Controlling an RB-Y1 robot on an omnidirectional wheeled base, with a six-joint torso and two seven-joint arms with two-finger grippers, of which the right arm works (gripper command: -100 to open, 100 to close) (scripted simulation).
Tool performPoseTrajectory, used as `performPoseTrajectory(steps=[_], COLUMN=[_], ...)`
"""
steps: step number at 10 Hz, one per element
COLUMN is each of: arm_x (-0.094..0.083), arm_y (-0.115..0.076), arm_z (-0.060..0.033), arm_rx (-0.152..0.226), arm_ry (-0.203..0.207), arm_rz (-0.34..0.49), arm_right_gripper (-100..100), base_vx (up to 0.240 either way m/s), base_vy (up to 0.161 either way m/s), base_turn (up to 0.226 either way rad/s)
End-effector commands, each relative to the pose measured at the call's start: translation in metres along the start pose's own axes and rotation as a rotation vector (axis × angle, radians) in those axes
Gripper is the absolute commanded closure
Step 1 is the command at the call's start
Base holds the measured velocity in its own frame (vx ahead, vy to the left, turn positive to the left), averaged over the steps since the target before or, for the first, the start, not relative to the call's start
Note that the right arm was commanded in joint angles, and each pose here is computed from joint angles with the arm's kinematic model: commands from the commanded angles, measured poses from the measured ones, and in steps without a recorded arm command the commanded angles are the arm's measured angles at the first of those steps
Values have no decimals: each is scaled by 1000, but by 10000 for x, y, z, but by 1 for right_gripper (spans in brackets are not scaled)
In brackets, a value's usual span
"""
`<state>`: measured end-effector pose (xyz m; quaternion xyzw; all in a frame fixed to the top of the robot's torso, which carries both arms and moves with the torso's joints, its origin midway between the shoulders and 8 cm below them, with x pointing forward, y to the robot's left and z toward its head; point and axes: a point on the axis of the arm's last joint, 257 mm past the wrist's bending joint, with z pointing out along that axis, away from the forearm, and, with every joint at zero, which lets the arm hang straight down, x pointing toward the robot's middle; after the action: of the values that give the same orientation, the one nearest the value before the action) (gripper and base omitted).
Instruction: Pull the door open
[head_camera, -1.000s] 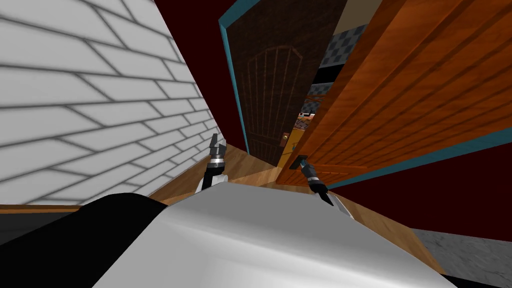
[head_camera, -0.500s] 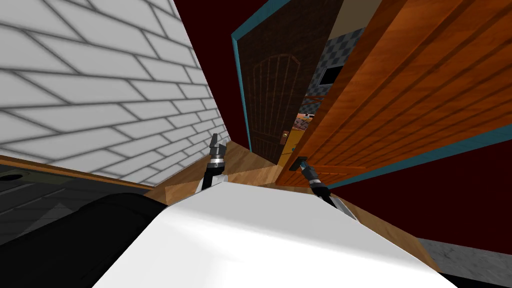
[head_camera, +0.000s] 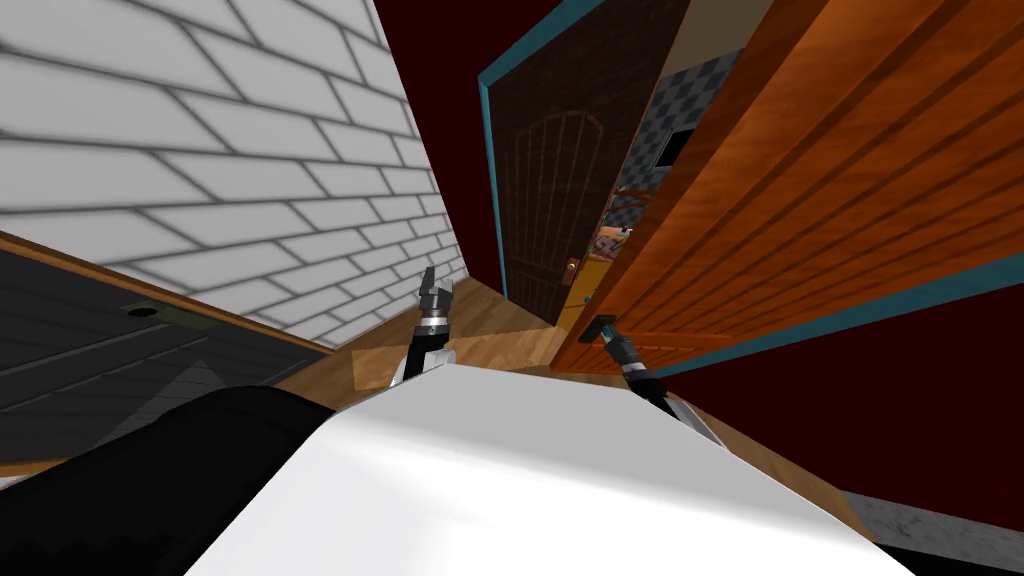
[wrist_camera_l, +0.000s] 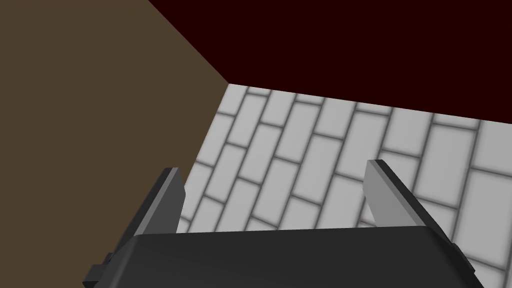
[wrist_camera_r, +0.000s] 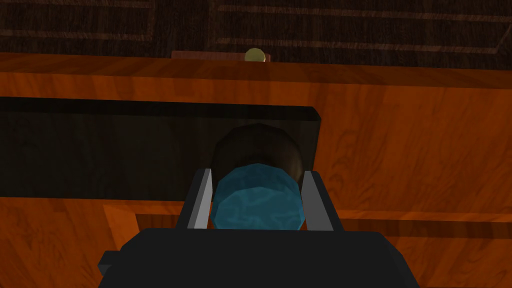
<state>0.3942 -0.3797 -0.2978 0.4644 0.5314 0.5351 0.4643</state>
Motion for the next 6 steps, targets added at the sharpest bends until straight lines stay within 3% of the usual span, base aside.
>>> performPoseTrajectory(steps=[1,5,6], arm_x=[-27,-44,-25], arm_y=[-3,15,6], arm_z=[-88,-241,-212], arm_rx=[4,4,5], arm_ry=[14,53,51], arm_rz=[-2,-3,-3], arm_right_gripper=[100,100,100], base_vx=[-183,-203,-96], base_vy=[-64,-79,-38], base_turn=[125,110,20])
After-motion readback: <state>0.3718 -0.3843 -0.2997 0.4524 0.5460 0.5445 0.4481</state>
